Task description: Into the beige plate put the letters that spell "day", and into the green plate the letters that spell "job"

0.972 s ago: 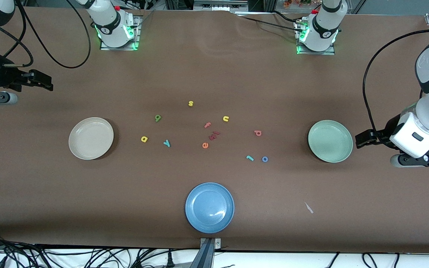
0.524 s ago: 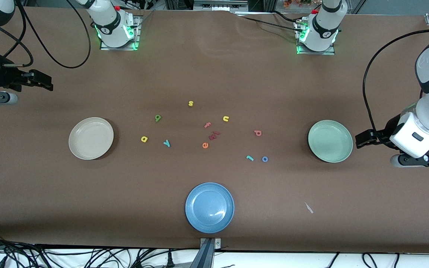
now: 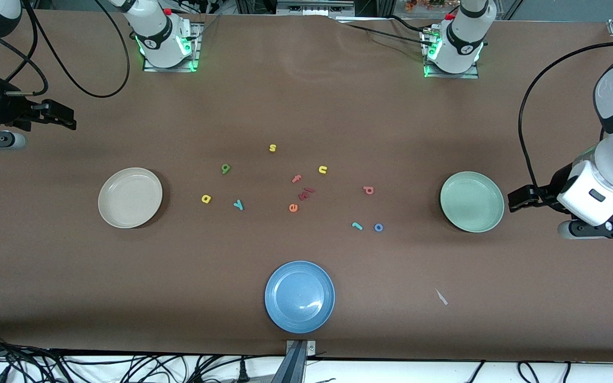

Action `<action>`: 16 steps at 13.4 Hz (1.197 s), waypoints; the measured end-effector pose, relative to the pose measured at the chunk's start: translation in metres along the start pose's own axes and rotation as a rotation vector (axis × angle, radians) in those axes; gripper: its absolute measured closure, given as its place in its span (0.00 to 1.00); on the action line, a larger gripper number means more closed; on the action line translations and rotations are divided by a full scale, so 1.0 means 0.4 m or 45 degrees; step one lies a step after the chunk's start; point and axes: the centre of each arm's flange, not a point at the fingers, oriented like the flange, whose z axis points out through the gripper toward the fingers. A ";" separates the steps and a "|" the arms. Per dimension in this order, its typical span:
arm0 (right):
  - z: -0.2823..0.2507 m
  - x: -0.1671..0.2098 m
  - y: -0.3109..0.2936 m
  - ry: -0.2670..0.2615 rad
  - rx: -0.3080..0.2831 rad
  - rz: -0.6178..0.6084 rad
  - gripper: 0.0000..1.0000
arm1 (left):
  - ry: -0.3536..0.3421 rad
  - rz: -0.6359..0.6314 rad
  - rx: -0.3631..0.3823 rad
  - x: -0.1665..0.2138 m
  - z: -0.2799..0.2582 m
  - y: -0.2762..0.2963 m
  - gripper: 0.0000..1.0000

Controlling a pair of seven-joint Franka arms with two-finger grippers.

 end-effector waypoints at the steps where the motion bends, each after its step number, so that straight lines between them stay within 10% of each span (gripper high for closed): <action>1: 0.000 0.000 0.000 0.000 0.000 0.000 0.00 | 0.000 0.000 0.000 0.000 0.000 0.000 0.00; 16: -0.001 0.003 -0.037 0.005 -0.005 -0.034 0.00 | 0.000 0.000 0.000 0.000 0.000 0.000 0.00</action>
